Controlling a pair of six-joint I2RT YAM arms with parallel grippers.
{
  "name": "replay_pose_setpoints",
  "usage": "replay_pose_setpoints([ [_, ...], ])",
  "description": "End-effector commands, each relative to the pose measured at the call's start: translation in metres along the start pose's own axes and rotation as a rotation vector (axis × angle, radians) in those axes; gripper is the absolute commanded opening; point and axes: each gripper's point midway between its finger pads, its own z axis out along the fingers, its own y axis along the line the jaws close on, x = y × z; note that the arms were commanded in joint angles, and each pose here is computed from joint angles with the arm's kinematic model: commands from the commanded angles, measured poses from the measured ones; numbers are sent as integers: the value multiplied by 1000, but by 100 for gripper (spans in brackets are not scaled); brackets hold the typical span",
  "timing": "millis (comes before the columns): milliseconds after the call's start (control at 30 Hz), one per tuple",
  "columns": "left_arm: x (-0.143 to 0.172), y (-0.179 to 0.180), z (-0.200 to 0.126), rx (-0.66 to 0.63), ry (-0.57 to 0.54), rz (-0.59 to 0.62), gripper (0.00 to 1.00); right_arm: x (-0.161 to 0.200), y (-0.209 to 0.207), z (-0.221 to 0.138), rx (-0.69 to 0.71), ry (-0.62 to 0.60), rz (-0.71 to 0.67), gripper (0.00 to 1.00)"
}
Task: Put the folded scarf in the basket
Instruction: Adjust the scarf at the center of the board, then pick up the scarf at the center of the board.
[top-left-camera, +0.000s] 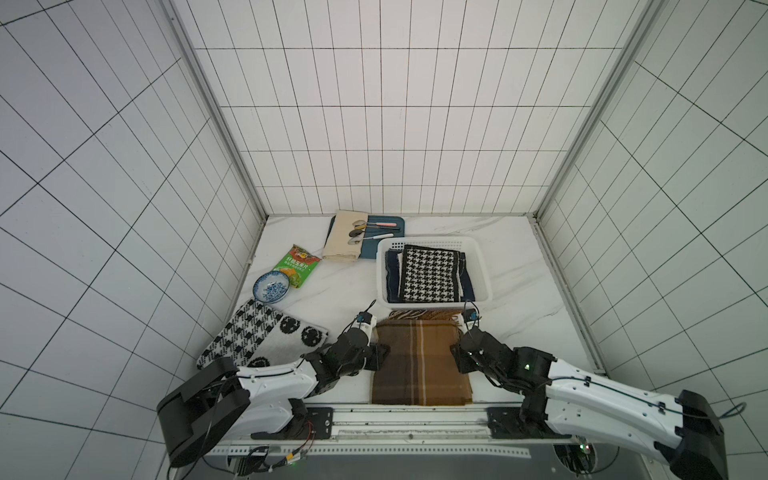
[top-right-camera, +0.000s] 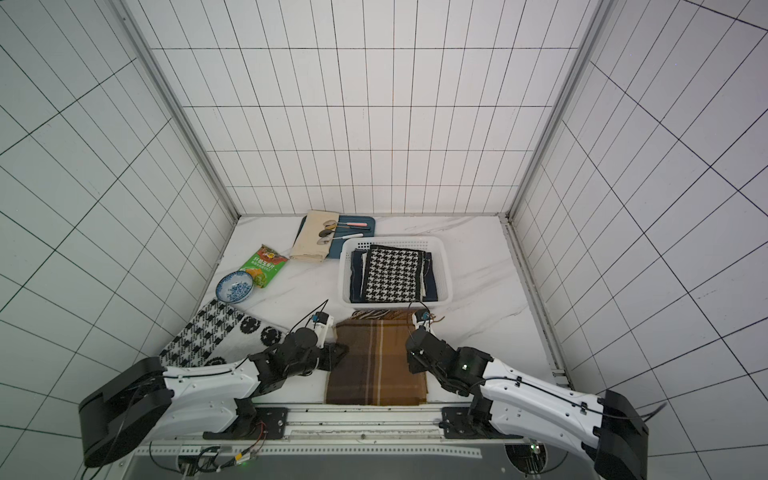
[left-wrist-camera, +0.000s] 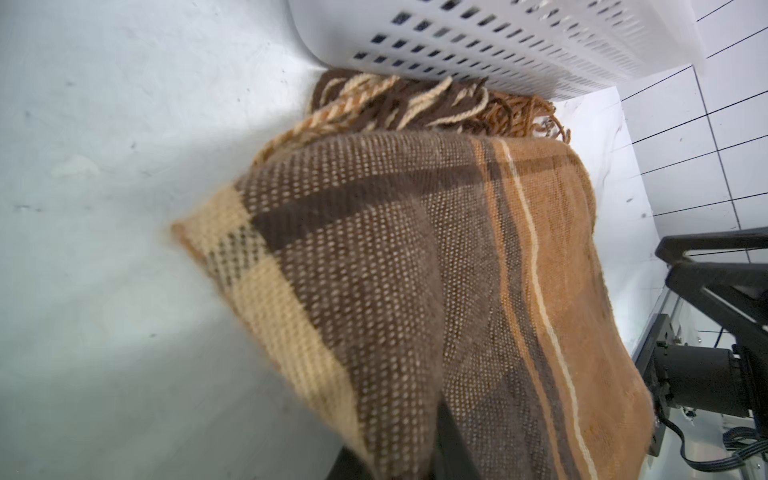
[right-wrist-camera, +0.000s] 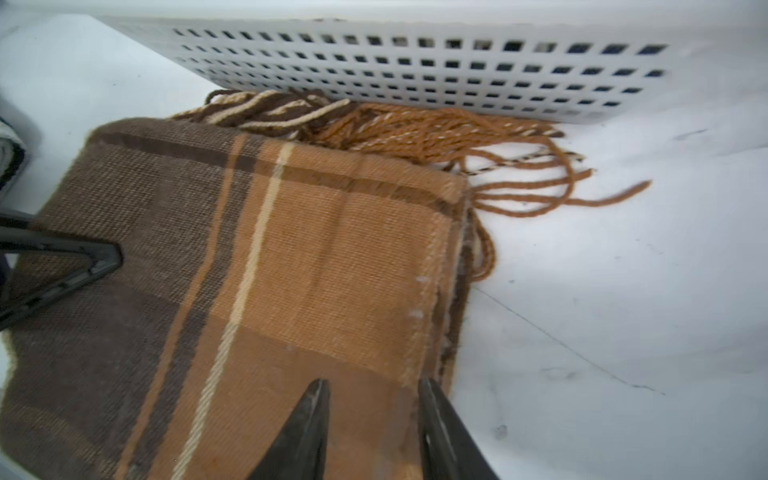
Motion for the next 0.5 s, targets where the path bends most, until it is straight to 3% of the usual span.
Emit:
replay_pose_setpoints([
  [0,5,13,5,-66,31,9,39,15,-7,4,-52,67,25,56],
  [100,9,16,11,-76,46,1,55,18,-12,11,-89,94,84,62],
  [333,12,15,12,-69,45,6,60,32,-18,44,-142,208,201,65],
  [467,16,12,17,-46,54,7,60,44,-9,65,-191,283,232,59],
])
